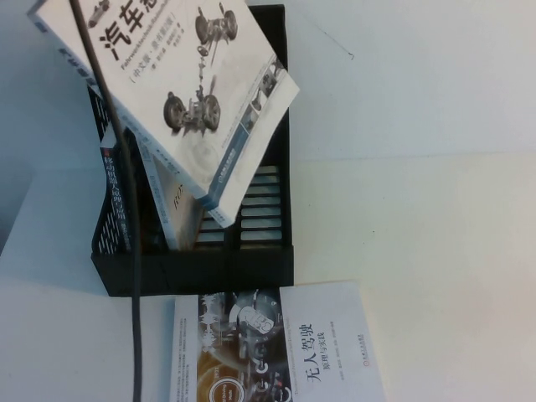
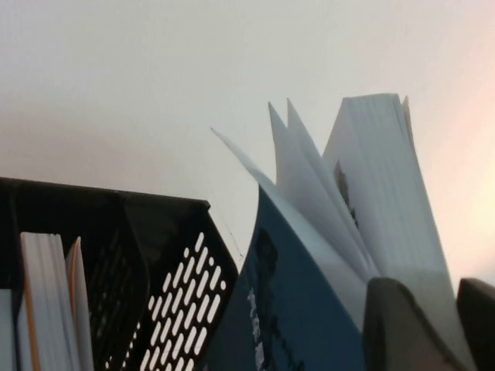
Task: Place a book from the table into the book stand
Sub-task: Place the book on the book shelf
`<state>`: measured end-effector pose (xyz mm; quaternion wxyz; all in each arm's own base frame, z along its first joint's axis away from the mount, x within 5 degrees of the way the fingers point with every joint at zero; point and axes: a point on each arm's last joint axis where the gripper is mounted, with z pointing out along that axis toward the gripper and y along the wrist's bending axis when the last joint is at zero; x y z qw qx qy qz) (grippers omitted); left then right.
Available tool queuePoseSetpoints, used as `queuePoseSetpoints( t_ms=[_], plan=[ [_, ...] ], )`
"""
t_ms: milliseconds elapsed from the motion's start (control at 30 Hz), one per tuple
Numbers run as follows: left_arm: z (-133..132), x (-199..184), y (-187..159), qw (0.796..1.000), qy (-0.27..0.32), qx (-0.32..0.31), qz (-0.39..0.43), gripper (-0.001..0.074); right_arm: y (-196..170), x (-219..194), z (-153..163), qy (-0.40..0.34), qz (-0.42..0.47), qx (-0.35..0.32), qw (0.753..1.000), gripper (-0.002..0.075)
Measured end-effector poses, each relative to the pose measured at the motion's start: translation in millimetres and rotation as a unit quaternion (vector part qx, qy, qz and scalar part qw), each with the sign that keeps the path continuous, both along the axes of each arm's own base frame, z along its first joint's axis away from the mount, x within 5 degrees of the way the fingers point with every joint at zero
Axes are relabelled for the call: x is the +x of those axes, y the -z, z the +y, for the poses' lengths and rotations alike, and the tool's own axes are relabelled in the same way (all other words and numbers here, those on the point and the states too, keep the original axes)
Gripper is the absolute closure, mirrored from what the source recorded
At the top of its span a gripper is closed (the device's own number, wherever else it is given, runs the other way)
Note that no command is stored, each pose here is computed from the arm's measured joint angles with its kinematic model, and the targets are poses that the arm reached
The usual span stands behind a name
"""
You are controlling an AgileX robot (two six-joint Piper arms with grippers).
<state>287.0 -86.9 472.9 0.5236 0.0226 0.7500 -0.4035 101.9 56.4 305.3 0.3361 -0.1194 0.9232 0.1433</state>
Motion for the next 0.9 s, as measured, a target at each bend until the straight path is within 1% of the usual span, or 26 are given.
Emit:
queuePoseSetpoints(
  t_ms=[100,300,567,733,900],
  plan=[
    [-7,12,10,1.0,-0.001,-0.001,0.011,0.0614,0,0,0,0.0,0.0,0.0,1.0,0.0718],
    [-8,30,27,0.999,-0.006,0.011,0.034,0.0614,0,0,0,0.0,0.002,-0.002,1.0,0.0718],
    [-5,32,25,0.999,-0.03,0.012,0.019,0.0614,1,-1,-1,0.0,0.004,-0.004,1.0,0.0718],
    [-3,37,25,0.998,-0.049,-0.011,0.025,0.0614,-1,1,0,0.0,-0.007,0.002,1.0,0.0718],
    [2,48,27,0.995,-0.09,-0.041,0.023,0.0614,-1,1,0,0.001,-0.009,0.003,1.0,0.0718]
  ],
)
